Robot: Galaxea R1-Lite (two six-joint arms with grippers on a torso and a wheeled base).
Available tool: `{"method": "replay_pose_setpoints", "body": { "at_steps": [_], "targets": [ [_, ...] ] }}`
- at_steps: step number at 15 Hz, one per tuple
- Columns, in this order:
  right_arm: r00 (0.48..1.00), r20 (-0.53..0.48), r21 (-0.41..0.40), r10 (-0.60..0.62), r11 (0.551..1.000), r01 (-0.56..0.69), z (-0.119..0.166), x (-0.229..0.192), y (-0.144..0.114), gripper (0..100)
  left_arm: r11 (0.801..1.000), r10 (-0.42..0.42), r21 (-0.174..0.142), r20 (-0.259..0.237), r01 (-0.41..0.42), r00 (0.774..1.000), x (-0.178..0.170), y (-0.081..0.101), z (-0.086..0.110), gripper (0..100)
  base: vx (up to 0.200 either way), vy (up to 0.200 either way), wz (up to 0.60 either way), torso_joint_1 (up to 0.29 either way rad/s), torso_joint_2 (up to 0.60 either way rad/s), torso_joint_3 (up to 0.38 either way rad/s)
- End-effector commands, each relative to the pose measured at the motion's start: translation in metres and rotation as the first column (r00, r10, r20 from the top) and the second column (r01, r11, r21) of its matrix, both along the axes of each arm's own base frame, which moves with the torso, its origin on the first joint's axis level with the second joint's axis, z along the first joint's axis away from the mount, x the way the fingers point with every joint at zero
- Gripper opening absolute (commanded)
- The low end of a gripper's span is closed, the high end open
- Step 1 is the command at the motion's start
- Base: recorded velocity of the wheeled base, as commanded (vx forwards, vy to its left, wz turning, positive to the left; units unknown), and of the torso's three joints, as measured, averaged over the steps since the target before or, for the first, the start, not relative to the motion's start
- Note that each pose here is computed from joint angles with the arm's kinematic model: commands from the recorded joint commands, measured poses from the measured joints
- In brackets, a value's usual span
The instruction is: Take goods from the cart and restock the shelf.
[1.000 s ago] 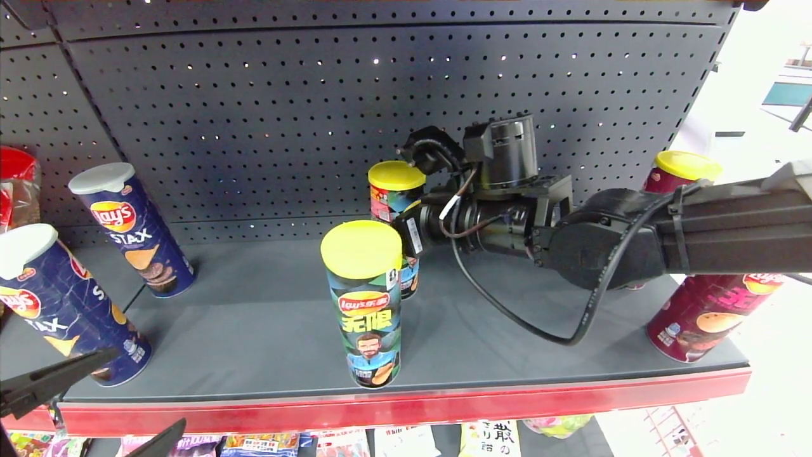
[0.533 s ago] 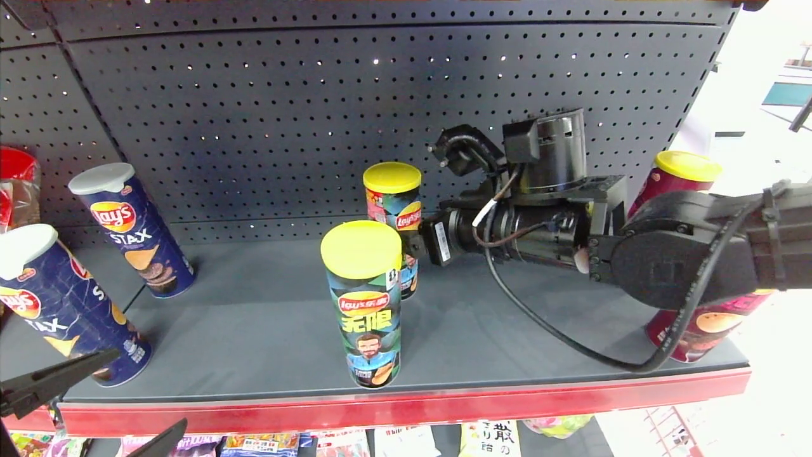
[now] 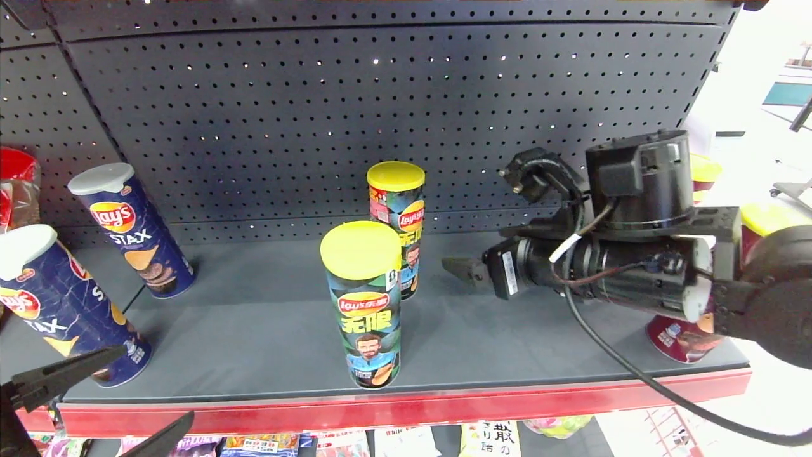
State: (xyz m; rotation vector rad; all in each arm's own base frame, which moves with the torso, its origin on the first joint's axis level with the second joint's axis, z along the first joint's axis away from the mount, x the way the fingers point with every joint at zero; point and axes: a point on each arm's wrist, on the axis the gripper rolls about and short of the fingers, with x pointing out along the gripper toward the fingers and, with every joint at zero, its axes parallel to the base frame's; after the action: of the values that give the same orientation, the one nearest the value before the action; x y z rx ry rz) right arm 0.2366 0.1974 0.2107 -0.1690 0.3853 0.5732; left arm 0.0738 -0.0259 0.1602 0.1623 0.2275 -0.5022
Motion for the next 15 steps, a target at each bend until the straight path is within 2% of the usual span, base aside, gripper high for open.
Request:
{"method": "replay_pose_setpoints", "body": {
  "at_steps": [1, 3, 5, 7, 9, 12, 15],
  "targets": [
    [0.999, 0.007, 0.014, -0.049, 0.999, 0.049, 0.004, -0.034, -0.031, 100, 1.000, 0.017, 0.018, -0.046, -0.016, 0.999, 0.014, -0.004, 0.001, 100, 0.000, 0.000, 0.00, 0.000, 0.00, 0.000],
    [0.998, 0.049, 0.058, -0.049, 0.997, 0.046, 0.003, -0.081, -0.070, 100, 0.997, 0.056, 0.051, -0.111, -0.050, 0.992, 0.033, -0.008, -0.003, 100, 0.000, 0.000, 0.00, 0.000, 0.00, 0.000],
    [0.991, 0.126, 0.093, -0.047, 0.995, 0.035, 0.002, -0.114, -0.098, 100, 0.997, 0.054, 0.062, -0.152, -0.045, 0.987, 0.045, -0.012, -0.010, 100, 0.000, 0.000, 0.00, 0.000, 0.00, 0.000],
    [0.979, 0.184, 0.118, -0.091, 0.990, 0.070, -0.004, -0.145, -0.127, 100, 0.998, 0.043, 0.057, -0.191, -0.033, 0.981, 0.062, -0.018, -0.017, 100, 0.000, 0.000, 0.00, 0.000, 0.00, 0.000],
    [0.961, 0.222, 0.143, -0.168, 0.980, 0.138, -0.012, -0.166, -0.147, 100, 0.999, 0.016, 0.043, -0.229, -0.006, 0.973, 0.079, -0.030, -0.025, 100, 0.000, 0.000, 0.00, 0.000, 0.00, 0.000],
    [0.944, 0.241, 0.157, -0.227, 0.969, 0.193, -0.013, -0.188, -0.167, 100, 0.998, -0.017, 0.060, -0.270, 0.034, 0.963, 0.095, -0.043, -0.034, 100, 0.000, 0.000, 0.00, 0.000, 0.00, 0.000],
    [0.906, 0.250, 0.175, -0.342, 0.936, 0.305, -0.018, -0.198, -0.182, 100, 0.995, -0.051, 0.066, -0.285, 0.072, 0.957, 0.105, -0.054, -0.035, 100, 0.000, 0.000, 0.00, 0.000, 0.00, 0.000]
  ]
}}
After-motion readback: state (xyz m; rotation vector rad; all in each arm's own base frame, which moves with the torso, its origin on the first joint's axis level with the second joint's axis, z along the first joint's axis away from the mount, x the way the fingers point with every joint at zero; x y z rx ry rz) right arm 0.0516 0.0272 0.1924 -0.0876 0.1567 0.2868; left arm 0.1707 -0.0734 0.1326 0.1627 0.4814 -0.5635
